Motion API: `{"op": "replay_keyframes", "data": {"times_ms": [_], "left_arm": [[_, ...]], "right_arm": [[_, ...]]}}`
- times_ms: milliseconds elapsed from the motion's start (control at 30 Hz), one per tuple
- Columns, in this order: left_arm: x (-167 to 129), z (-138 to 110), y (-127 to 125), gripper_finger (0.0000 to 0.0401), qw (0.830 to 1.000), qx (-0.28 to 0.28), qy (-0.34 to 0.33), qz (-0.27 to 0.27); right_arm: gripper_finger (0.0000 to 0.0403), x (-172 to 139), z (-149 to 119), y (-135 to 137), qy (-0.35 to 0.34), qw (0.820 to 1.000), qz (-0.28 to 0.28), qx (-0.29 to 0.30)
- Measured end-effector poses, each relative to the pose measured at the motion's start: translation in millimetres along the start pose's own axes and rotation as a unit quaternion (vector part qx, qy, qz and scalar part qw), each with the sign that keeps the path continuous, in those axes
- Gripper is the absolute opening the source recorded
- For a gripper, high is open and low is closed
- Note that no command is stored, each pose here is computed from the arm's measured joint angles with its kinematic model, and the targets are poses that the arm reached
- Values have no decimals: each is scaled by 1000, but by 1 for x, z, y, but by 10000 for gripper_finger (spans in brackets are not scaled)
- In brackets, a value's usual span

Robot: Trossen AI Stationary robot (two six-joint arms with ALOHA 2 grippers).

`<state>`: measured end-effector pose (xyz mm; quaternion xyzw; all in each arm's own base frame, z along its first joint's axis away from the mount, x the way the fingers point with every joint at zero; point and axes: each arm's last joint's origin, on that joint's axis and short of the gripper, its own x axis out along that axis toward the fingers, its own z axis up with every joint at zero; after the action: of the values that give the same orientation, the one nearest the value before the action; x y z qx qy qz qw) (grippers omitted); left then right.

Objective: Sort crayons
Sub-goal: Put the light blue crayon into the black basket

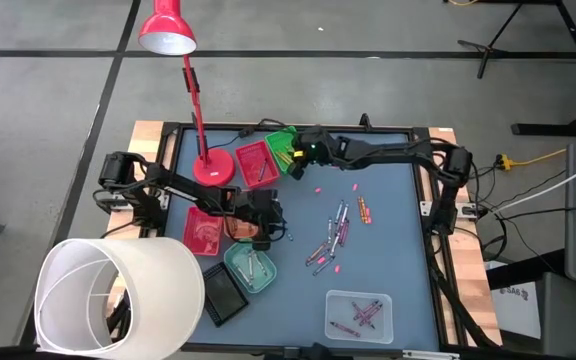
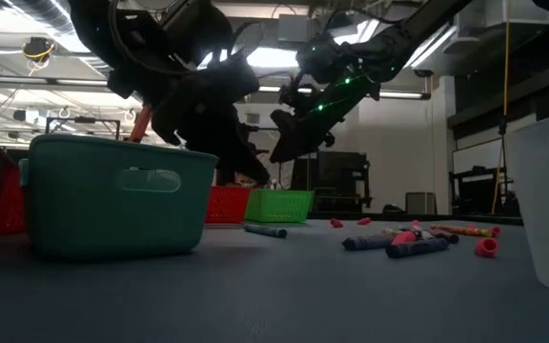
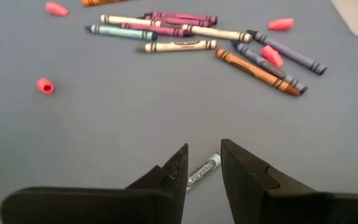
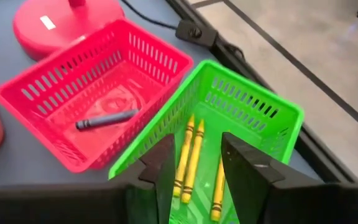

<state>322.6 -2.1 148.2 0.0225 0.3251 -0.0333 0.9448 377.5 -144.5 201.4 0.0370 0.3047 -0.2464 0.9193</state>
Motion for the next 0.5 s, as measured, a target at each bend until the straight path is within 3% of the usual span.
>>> {"op": "replay_keyframes", "data": {"times_ms": [500], "left_arm": [[-3, 39, 16, 70, 995, 72, -51, -46]], "right_arm": [[129, -80, 30, -13, 1, 1000, 0, 0]]}}
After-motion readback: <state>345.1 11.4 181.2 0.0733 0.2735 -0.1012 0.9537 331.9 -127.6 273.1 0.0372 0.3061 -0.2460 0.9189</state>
